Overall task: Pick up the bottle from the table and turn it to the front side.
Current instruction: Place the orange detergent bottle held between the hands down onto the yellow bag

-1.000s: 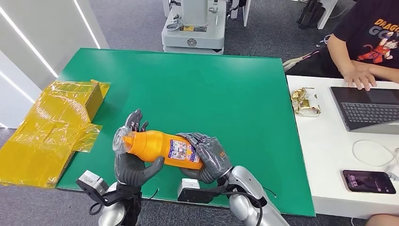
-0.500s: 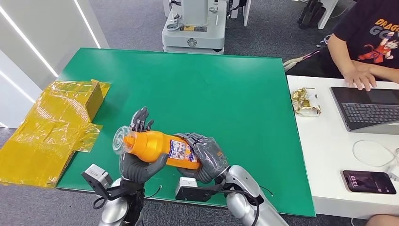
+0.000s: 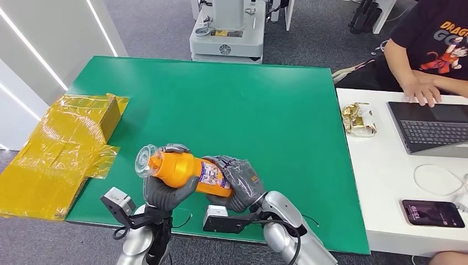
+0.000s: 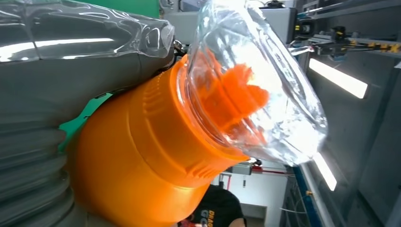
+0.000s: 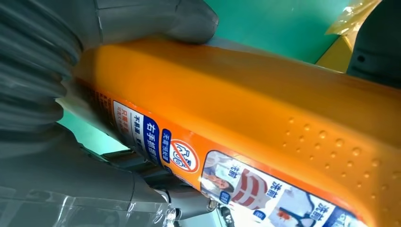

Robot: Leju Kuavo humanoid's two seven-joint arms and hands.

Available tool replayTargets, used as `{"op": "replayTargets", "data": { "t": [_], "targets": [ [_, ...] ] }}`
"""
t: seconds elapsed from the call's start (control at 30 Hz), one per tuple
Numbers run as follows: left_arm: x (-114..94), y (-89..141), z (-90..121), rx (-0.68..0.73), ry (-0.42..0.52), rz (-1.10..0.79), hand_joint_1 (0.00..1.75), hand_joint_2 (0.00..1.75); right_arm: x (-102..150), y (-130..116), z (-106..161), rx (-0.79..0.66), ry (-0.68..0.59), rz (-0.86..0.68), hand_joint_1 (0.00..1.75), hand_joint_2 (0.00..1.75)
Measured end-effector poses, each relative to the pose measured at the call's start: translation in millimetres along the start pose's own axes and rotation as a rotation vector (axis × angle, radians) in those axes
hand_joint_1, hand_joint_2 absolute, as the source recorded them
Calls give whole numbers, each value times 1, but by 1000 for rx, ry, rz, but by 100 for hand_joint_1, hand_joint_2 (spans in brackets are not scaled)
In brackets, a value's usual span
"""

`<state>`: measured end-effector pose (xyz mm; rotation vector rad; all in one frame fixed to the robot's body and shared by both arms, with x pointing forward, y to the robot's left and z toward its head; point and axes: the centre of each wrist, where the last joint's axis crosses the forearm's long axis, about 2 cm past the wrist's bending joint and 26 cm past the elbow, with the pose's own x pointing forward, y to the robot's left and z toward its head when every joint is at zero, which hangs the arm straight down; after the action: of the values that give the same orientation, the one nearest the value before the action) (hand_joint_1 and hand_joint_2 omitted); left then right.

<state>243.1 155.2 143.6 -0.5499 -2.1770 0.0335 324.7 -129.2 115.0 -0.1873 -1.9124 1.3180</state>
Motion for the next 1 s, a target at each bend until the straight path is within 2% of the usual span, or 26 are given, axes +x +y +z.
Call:
{"op": "replayTargets", "data": {
  "t": [0.03, 0.17, 0.27, 0.57, 0.73, 1.0],
  "targets": [
    [-1, 0, 0, 0, 1, 0, 175, 175, 0, 1, 0, 0, 1, 3, 170, 175],
    [-2, 0, 2, 0, 5, 1, 175, 175, 0, 2, 1, -2, 10, 31, 7, 175],
    [-2, -1, 5, -6, 13, 4, 175, 175, 2, 6, 4, -1, 19, 47, 0, 175],
    [-2, -5, 13, 2, 32, 21, 175, 175, 18, 12, 11, -83, 5, 32, 0, 175],
    [-2, -6, 8, 28, 20, 32, 175, 175, 26, 8, 14, -186, -28, -11, 0, 175],
    [5, 4, -8, 68, -45, -113, 175, 175, 45, 3, 23, -387, -131, -94, 0, 175]
  ]
}}
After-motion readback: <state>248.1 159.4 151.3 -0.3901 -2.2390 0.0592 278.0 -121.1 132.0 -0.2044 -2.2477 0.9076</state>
